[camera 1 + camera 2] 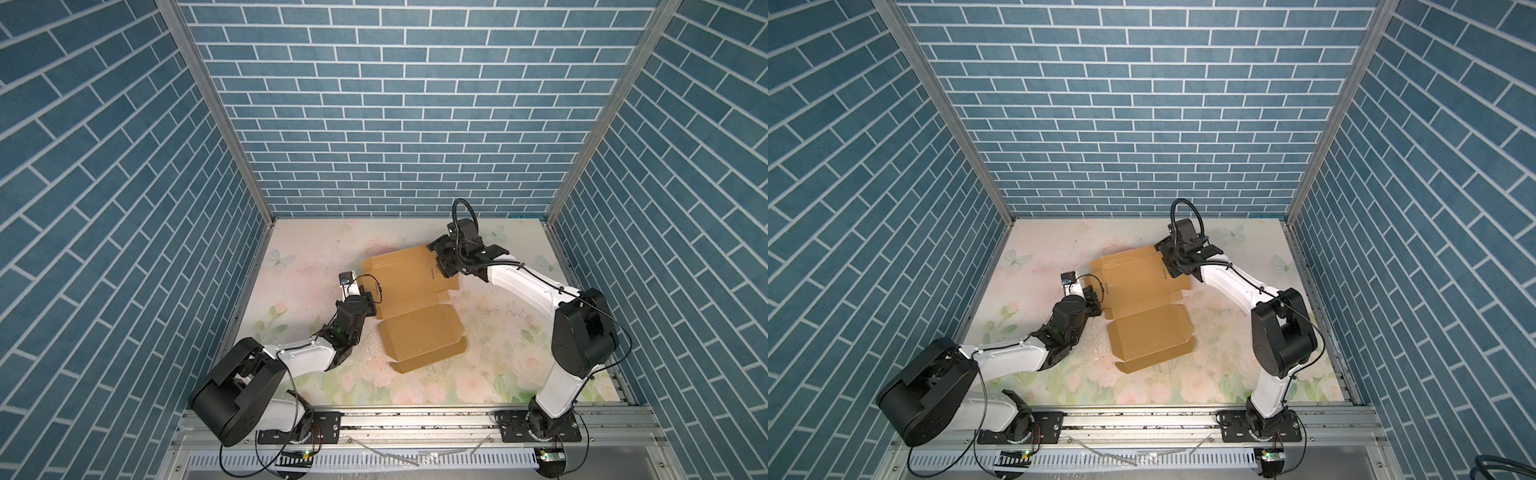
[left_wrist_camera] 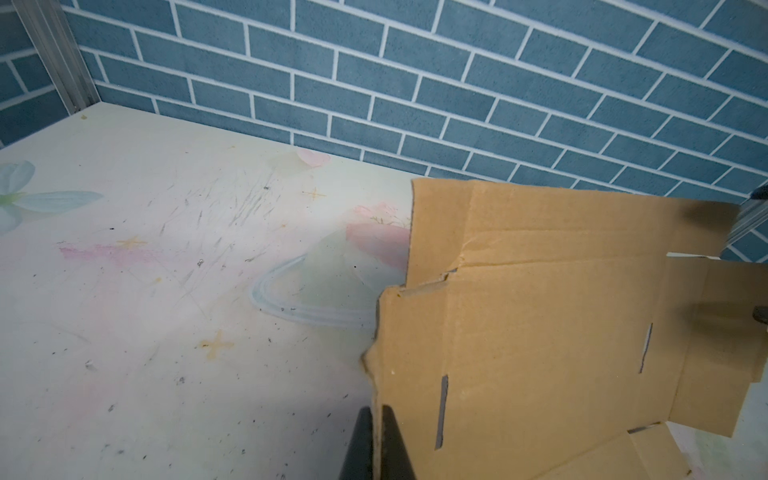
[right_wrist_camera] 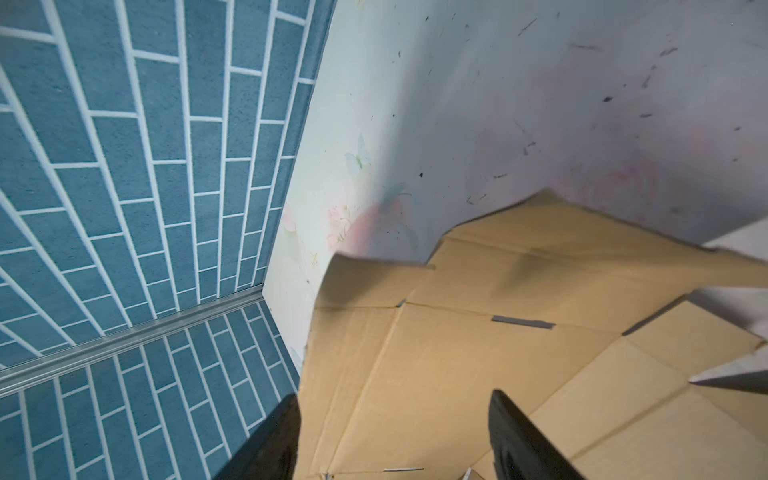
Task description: Fold the paper box
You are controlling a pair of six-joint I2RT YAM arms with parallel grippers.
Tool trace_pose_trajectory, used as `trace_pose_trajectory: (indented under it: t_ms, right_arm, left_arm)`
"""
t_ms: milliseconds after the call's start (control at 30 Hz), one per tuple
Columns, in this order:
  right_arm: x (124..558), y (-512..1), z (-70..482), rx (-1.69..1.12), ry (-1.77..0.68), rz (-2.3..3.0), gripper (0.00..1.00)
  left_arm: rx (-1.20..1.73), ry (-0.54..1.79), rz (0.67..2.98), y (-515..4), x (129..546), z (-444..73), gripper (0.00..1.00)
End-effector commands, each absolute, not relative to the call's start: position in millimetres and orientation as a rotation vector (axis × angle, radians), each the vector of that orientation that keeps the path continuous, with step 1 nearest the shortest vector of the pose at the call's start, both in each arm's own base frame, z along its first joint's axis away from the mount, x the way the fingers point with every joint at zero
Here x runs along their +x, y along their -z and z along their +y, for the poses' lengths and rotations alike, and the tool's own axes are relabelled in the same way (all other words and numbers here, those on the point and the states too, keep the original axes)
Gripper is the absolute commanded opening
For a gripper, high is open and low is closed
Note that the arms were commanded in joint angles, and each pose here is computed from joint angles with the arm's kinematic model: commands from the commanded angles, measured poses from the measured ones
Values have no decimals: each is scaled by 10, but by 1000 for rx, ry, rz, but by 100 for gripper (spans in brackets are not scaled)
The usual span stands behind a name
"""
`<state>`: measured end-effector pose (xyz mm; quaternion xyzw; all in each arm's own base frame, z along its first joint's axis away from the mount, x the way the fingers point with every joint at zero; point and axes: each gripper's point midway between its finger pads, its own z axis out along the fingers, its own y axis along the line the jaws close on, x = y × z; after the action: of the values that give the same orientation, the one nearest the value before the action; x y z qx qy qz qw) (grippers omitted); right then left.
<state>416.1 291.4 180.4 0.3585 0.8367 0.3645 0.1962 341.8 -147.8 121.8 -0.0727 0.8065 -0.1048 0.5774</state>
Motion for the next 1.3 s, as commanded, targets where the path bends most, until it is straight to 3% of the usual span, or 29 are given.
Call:
trace_pose_trajectory:
  t_ms: [0, 833, 1267]
  right_arm:
    - [4269, -1990, 3004, 1083, -1054, 2287, 72]
    - [4208, -1810, 3329, 1118, -1029, 2402, 70]
    - [4204, -1678, 3392, 1140, -1025, 2423, 64]
  left_arm:
    - [-179, 223, 1852, -1226, 3405, -1478, 0]
    - [-158, 197, 1790, -1245, 3379, -1597, 0]
    - [-165, 210, 1762, -1288, 3403, -1630, 0]
